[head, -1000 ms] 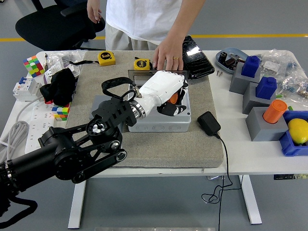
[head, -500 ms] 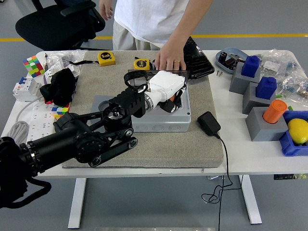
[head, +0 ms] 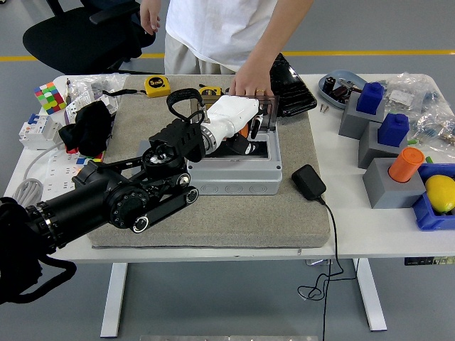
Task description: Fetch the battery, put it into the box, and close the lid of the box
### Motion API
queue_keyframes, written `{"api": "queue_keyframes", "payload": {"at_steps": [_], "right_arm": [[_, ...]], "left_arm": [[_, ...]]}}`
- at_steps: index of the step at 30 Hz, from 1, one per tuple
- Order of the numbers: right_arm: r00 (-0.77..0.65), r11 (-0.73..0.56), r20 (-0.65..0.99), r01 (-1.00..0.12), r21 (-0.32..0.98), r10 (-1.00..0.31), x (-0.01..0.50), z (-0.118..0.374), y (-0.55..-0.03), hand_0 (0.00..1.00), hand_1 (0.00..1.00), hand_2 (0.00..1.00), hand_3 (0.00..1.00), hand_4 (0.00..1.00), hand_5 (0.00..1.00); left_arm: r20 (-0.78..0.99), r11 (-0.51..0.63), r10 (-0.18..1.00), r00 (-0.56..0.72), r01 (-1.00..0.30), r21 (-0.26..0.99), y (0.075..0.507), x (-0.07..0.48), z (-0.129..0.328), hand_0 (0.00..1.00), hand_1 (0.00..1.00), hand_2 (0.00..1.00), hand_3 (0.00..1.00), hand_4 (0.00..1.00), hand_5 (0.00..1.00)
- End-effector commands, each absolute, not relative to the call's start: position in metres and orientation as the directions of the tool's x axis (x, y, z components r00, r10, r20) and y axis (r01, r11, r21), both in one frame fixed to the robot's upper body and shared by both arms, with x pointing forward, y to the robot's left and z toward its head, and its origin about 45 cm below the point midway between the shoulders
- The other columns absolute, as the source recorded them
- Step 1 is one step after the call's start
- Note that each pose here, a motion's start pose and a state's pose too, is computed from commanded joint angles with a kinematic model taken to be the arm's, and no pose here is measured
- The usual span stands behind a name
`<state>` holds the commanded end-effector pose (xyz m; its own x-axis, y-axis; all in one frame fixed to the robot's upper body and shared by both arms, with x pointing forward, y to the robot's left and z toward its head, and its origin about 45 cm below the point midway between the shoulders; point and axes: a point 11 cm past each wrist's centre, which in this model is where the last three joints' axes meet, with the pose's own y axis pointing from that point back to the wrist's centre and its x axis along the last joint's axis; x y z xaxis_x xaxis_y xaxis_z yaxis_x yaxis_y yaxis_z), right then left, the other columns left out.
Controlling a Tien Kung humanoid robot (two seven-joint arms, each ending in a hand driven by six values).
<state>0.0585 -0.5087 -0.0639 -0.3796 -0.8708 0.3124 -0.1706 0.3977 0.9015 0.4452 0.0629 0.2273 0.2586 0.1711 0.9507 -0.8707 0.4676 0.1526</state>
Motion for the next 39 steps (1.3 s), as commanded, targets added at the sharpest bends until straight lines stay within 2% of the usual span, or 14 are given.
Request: {"api": "queue_keyframes", "payload": {"at_steps": [2,7,8,13,14,19,20,31,32,37,38,39], "right_arm": [[-0.379,0.398,0.312,-0.173,0.901,-0.871,0.059,-0.064,-0.509,0.495,0.617,0.664,0.59,0.979,0.51],[-0.377,0.396,0.31,-0.173,0.902,-0.873,0.059,-0.064,-0.508,0.495,0.617,0.664,0.59,0.979,0.51],[-0.376,0.395,0.31,-0.173,0.902,-0.873,0.059,-0.064,-0.508,0.495,0.618,0.664,0.59,0.979,0.508],[-0.374,0.393,0.308,-0.176,0.903,-0.875,0.06,-0.064,-0.507,0.495,0.618,0.664,0.59,0.979,0.508],[-0.374,0.393,0.308,-0.176,0.903,-0.875,0.06,-0.064,-0.507,0.496,0.617,0.663,0.59,0.979,0.506],[-0.375,0.391,0.306,-0.177,0.903,-0.875,0.06,-0.064,-0.507,0.496,0.617,0.663,0.59,0.979,0.506],[-0.376,0.391,0.305,-0.177,0.903,-0.875,0.06,-0.064,-0.507,0.495,0.617,0.663,0.59,0.979,0.506],[-0.375,0.387,0.301,-0.178,0.905,-0.877,0.06,-0.065,-0.505,0.495,0.617,0.664,0.59,0.98,0.506],[-0.375,0.387,0.302,-0.178,0.905,-0.877,0.06,-0.065,-0.505,0.496,0.617,0.664,0.59,0.98,0.505],[-0.38,0.387,0.3,-0.176,0.905,-0.875,0.059,-0.066,-0.505,0.496,0.617,0.664,0.59,0.98,0.505],[-0.38,0.387,0.3,-0.175,0.905,-0.875,0.058,-0.066,-0.505,0.5,0.617,0.664,0.59,0.98,0.505],[-0.381,0.387,0.3,-0.175,0.905,-0.874,0.057,-0.066,-0.505,0.5,0.617,0.664,0.59,0.98,0.505]], "left_arm": [[0.948,0.471,0.181,0.26,-0.869,0.149,0.062,0.444,0.228,0.125,0.085,0.151,0.259,0.93,0.002],[0.95,0.479,0.184,0.253,-0.867,0.138,0.059,0.443,0.23,0.125,0.085,0.151,0.259,0.93,0.002],[0.952,0.479,0.176,0.25,-0.867,0.139,0.059,0.443,0.23,0.168,0.228,0.307,0.409,0.954,0.007],[0.957,0.483,0.159,0.241,-0.865,0.137,0.059,0.443,0.23,0.168,0.228,0.307,0.409,0.954,0.007],[0.957,0.484,0.16,0.243,-0.864,0.138,0.059,0.442,0.229,0.347,0.632,0.636,0.728,0.998,0.269],[0.952,0.5,0.176,0.249,-0.856,0.131,0.056,0.441,0.231,0.347,0.632,0.636,0.728,0.998,0.269],[0.949,0.505,0.185,0.254,-0.853,0.13,0.055,0.44,0.231,0.685,0.811,0.847,0.887,0.998,0.433],[0.937,0.534,0.222,0.268,-0.838,0.113,0.047,0.433,0.234,0.691,0.816,0.855,0.899,0.998,0.45],[0.935,0.538,0.23,0.269,-0.836,0.108,0.046,0.431,0.235,0.622,0.769,0.797,0.86,0.998,0.493],[0.915,0.57,0.305,0.263,-0.821,0.046,0.037,0.422,0.247,0.622,0.769,0.797,0.86,0.998,0.493],[0.906,0.581,0.334,0.261,-0.814,0.02,0.034,0.419,0.251,0.426,0.626,0.66,0.756,0.998,0.499],[0.895,0.59,0.361,0.261,-0.808,-0.003,0.032,0.416,0.255,0.426,0.626,0.66,0.756,0.998,0.499]]}}
